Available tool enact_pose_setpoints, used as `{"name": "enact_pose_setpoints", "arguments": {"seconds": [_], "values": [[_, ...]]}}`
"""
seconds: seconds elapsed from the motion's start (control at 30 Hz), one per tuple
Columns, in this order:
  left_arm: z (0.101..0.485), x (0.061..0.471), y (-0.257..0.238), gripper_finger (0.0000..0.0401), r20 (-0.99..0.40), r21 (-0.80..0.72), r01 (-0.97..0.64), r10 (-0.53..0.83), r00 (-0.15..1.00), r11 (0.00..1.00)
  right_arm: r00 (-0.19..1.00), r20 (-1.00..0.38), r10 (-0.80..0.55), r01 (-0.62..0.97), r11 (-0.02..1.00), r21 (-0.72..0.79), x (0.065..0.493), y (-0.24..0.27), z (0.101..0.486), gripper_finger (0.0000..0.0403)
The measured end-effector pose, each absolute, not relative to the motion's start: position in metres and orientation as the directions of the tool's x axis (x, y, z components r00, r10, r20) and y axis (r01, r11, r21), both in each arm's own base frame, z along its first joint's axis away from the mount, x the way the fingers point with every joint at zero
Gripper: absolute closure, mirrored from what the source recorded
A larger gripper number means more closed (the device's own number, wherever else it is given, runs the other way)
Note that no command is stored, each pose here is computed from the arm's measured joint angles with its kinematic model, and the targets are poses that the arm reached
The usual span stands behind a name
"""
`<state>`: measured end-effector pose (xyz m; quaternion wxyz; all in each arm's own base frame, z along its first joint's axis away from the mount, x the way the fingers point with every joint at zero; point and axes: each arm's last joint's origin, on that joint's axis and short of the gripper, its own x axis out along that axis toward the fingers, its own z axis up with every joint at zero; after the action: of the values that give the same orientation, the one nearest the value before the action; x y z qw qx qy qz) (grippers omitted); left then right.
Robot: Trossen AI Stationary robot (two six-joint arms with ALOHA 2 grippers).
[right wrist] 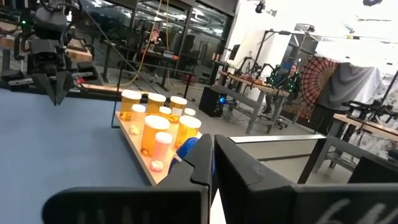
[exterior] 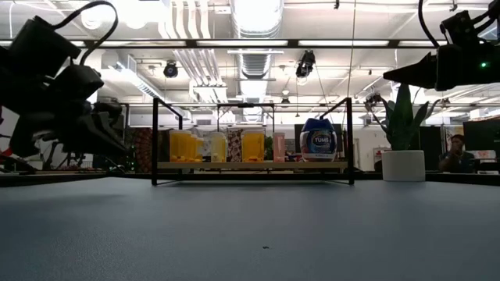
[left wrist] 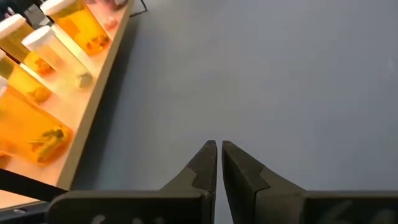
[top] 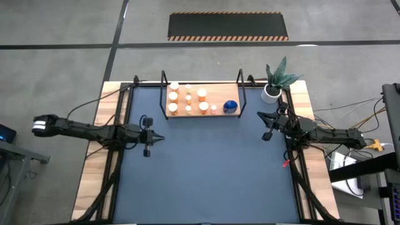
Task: Pick and place medicine bottles onto shelf by color
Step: Return to Home Position
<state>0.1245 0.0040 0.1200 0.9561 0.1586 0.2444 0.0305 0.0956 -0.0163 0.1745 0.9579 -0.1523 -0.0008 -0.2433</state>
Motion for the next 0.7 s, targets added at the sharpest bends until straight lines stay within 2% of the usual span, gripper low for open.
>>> {"name": "enact_pose_setpoints", "arguments": {"seconds": [0.7], "values": [[0.102,0.126,0.004,0.0393,-0.602,0.310,0.074,0.136,0.787,0.948,0.882,0.075,-0.466,0.466,0.835,-0.291,0.096,-0.016,0.174,0.0394]]}}
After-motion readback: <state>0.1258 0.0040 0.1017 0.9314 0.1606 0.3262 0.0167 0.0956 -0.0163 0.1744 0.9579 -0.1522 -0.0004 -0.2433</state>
